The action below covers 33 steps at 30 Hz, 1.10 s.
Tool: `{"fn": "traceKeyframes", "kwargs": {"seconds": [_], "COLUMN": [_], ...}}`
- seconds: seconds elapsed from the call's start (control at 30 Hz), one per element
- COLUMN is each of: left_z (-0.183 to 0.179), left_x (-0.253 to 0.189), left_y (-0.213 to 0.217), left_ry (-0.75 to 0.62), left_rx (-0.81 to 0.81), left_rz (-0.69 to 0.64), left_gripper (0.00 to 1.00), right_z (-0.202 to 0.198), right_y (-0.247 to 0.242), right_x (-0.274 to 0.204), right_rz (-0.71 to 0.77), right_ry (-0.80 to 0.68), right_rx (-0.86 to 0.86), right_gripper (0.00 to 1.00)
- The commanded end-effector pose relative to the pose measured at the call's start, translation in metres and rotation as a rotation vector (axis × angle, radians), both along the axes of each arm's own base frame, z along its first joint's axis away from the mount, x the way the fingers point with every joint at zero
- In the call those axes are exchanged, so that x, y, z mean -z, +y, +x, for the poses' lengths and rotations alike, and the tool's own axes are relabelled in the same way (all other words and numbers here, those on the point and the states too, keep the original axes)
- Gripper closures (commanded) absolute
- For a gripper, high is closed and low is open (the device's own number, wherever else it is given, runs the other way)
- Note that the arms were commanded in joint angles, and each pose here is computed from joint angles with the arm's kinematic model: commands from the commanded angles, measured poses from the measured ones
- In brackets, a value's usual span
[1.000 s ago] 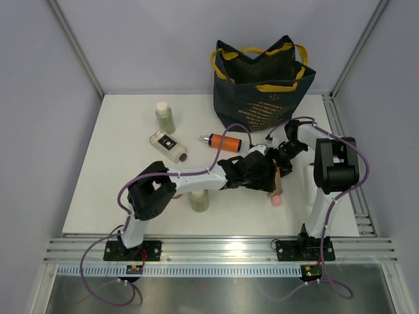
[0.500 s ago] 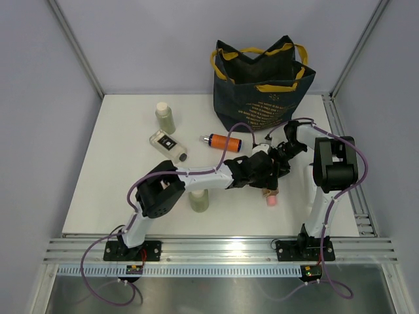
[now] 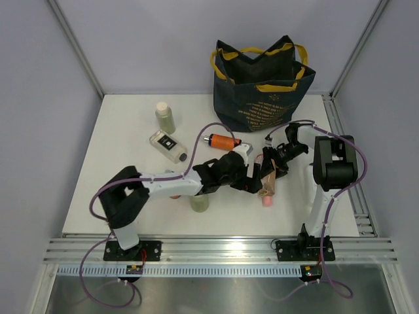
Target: Place the personal care products into the canvas bag
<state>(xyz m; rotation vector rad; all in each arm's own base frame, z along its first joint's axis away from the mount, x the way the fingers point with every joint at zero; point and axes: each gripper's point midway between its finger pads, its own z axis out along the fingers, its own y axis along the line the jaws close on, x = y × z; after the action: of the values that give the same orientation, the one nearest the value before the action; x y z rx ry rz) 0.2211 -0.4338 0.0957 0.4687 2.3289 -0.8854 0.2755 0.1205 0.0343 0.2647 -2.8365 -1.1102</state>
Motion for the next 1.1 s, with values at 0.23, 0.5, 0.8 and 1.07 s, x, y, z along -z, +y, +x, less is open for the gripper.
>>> {"fn": "traceKeyframes", "kwargs": {"seconds": [0.23, 0.5, 0.8, 1.07], "left_z": [0.040, 0.061, 0.072, 0.070], "left_x": [-0.070, -0.101, -0.162, -0.177], "left_y": [0.033, 0.044, 0.081, 0.105], "left_ry": [-0.118, -0.170, -0.273, -0.277], "left_rx": [-0.136, -0.169, -0.216, -0.260], "left_rz": [-0.109, -0.149, -0.170, -0.181], "left_gripper": [0.01, 0.01, 0.01, 0.01], "right_z": [0.003, 0.003, 0.005, 0.002], "right_y": [0.013, 0.008, -0.006, -0.004], "right_x": [-0.058, -0.099, -0.164, -0.202], "right_rz": [0.388, 0.579, 0.693, 0.731], "right_ry": [0.015, -0.100, -0.285, -0.341], "right_rx": [0.073, 0.092, 0.140, 0.179], "right_gripper": [0.90, 0.90, 1.00, 1.00]}}
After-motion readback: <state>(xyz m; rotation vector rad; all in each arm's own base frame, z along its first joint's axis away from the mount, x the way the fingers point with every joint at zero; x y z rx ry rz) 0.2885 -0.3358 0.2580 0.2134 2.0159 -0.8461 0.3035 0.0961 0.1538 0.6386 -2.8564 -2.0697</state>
